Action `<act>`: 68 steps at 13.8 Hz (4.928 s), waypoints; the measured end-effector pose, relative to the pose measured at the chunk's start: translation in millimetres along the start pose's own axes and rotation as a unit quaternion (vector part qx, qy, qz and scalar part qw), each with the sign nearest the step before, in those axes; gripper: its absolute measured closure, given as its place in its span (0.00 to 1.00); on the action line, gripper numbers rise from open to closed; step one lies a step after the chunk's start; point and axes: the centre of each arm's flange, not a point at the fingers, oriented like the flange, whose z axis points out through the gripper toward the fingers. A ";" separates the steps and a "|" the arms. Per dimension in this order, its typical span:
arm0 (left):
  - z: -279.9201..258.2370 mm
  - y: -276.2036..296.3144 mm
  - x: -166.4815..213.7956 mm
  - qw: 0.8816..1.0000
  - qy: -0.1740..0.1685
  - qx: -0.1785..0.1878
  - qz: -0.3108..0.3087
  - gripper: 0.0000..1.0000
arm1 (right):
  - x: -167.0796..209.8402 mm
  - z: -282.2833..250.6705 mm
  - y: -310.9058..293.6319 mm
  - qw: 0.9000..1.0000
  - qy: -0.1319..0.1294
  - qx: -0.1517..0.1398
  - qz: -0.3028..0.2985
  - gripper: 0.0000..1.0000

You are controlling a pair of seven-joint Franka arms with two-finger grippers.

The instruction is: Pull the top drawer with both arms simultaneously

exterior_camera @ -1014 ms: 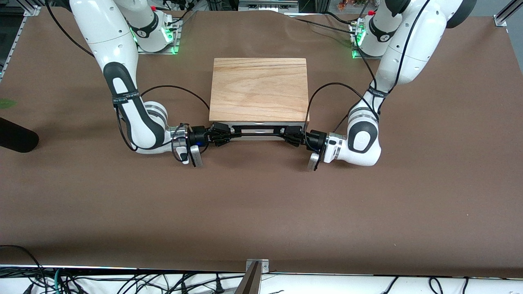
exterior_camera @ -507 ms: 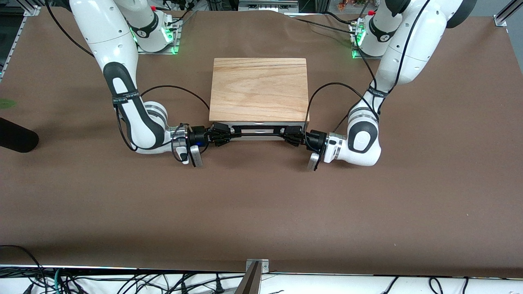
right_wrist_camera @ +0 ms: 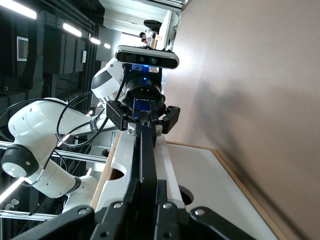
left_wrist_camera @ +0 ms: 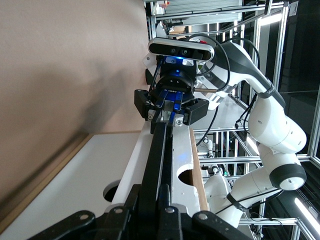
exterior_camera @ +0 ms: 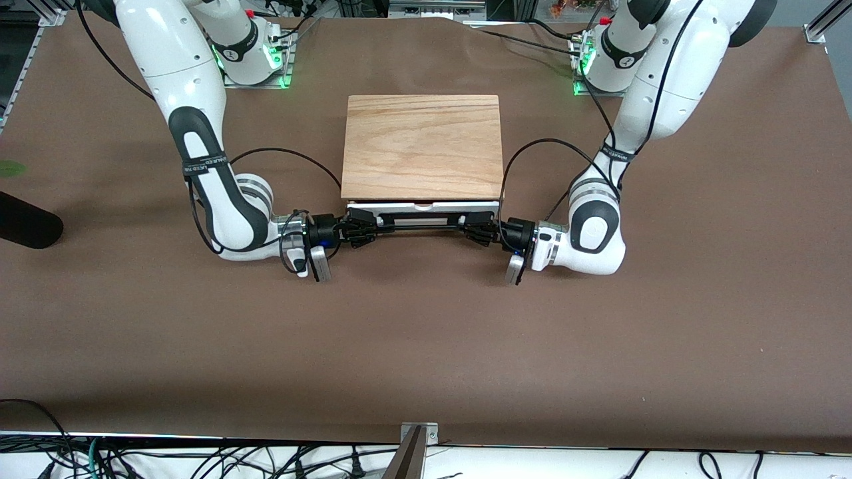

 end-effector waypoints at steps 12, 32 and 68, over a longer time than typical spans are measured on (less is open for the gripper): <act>-25.3 -1.8 73.4 0.999 0.036 0.016 -0.001 0.82 | 72.7 -10.3 15.7 0.999 0.045 -0.010 0.006 0.81; -38.8 -8.3 116.1 0.998 0.059 0.035 -0.003 0.78 | 100.5 -32.0 25.9 0.994 0.103 -0.023 0.005 0.55; -285.0 289.7 91.3 0.766 -0.151 0.616 0.104 0.00 | 39.3 -299.9 -337.8 0.752 -0.271 -0.596 0.078 0.00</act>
